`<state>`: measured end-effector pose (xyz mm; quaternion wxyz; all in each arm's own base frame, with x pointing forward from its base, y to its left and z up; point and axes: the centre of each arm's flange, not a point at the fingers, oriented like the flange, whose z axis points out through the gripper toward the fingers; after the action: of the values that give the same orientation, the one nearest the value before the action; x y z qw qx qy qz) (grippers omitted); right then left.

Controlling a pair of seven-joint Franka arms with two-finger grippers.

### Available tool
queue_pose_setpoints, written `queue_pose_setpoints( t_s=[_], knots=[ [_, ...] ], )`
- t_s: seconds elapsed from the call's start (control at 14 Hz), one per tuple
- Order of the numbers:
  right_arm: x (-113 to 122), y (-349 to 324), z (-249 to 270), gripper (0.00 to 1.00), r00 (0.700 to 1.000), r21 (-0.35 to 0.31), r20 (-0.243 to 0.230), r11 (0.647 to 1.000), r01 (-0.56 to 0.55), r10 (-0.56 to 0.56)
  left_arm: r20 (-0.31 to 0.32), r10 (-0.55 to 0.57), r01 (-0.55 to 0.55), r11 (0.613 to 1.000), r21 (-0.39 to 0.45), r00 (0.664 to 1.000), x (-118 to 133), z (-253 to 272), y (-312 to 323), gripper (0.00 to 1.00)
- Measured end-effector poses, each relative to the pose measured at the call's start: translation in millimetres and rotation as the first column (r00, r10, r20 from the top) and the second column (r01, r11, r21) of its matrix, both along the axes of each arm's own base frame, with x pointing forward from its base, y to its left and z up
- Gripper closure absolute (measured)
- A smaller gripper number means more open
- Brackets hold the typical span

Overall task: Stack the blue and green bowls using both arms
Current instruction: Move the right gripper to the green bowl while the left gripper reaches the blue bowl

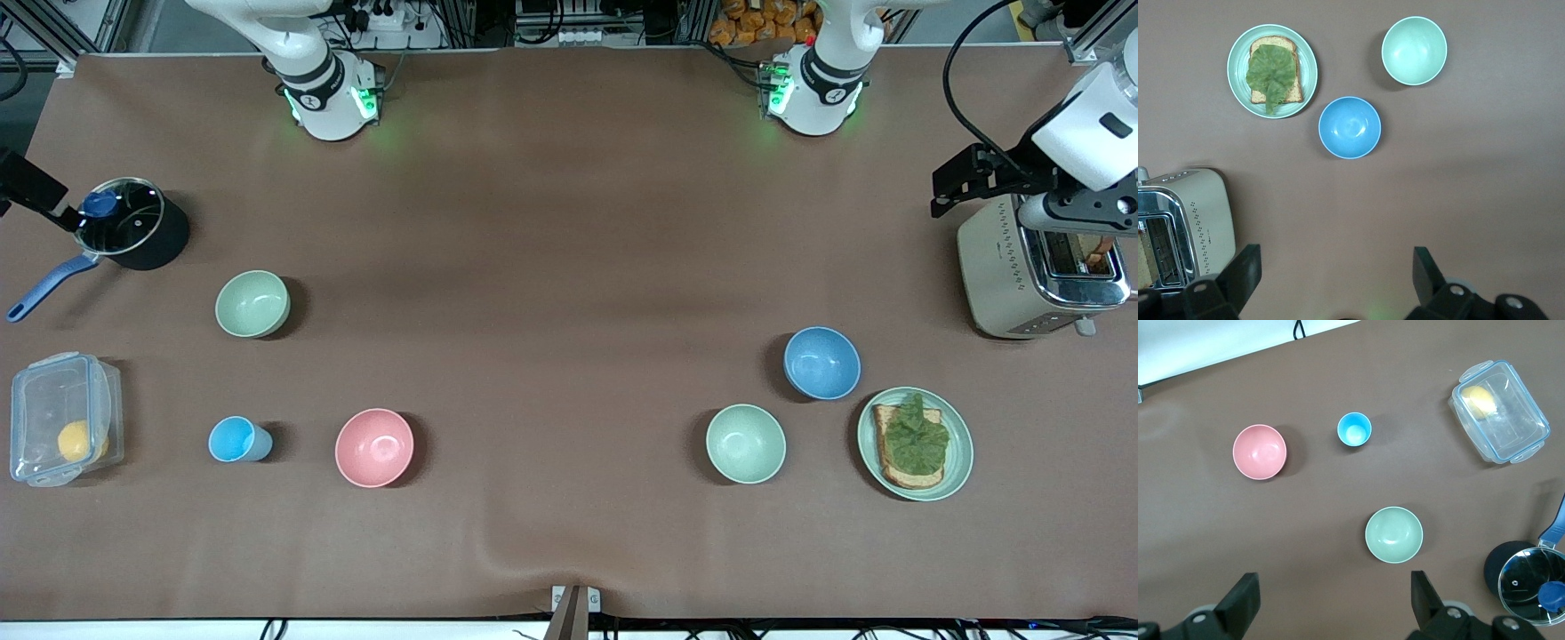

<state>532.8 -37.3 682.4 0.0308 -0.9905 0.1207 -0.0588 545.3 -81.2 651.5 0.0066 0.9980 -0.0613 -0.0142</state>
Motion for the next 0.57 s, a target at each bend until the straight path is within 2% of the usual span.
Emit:
queue_pose_setpoints(
  t_s=[0.36, 0.57],
  knots=[
    [0.7, 6.5, -2.1, 0.0, 1.0, 0.0, -0.007, 1.0, -0.012, 0.012, -0.004, 0.001, -0.001, 1.0, 0.0, 1.0, 1.2, -2.0, 0.2, 0.0],
    [12.0, 7.3, -26.3, 0.0, 0.998, 0.003, -0.062, 1.0, -0.015, 0.015, -0.007, 0.0, 0.0, 1.0, 0.001, 1.0, 2.2, -4.1, 0.1, 0.0]
  ],
)
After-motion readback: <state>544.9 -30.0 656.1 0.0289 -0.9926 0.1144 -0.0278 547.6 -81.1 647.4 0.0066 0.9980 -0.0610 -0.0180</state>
